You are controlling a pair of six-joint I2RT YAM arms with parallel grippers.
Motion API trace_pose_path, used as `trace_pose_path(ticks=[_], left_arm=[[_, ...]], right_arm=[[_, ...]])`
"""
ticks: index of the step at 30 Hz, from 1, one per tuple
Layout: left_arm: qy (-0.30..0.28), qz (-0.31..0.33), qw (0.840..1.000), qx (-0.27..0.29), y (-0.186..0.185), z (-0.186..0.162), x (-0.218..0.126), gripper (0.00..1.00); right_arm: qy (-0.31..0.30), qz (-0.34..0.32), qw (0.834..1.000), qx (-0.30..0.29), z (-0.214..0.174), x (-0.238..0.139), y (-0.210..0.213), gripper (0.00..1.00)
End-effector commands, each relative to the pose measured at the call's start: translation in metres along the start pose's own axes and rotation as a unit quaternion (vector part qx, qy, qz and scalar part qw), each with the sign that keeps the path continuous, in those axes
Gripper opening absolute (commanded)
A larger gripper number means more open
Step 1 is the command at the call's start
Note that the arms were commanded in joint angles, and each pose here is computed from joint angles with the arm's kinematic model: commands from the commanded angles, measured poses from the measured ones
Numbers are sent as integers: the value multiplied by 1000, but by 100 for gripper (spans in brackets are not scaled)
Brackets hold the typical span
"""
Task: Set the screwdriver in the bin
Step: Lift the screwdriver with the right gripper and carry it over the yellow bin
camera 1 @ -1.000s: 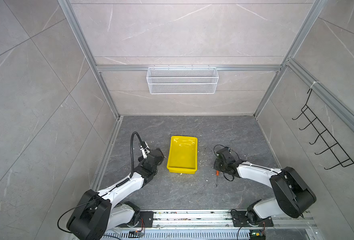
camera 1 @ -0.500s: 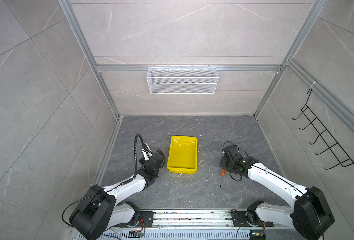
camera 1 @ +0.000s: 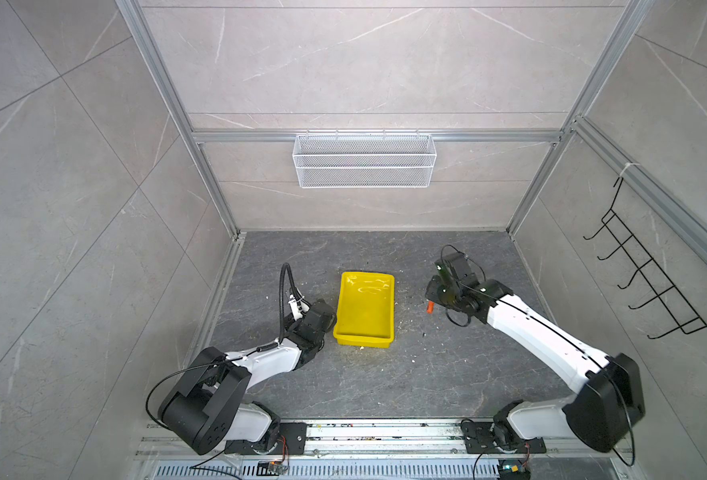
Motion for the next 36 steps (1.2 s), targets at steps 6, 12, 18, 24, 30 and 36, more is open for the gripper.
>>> trace_pose_path(ticks=[6,12,18,24,30,36], left_arm=[[-36,6,999,-26,-1,14,-4,93],[-39,22,999,-16,0,15,-2,93],[-46,43,998,18,-5,19,0,94],[-50,34,998,23,-7,22,-2,94],[-34,40,999,14,-6,17,0,94],[-16,45,999,14,-8,9,5,94]], right_arm=[[29,80,995,-56,17,59,115,8],[52,108,990,-77,3,88,162,9],[97,105,988,-62,-21,125,170,11],[133,85,986,-62,-36,152,171,12],[148,69,985,-55,-49,166,166,15],[150,71,984,-63,-41,162,171,24]])
Point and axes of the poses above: each gripper's point midway between its finger pads, its own x axis out along the fingers, its own y axis along the line the jaws close on, z = x × y, the point moved 5 cm from there along -x, back along the fingers, and after that the axes turned 15 degrees about -x, right-handed, at the moved point
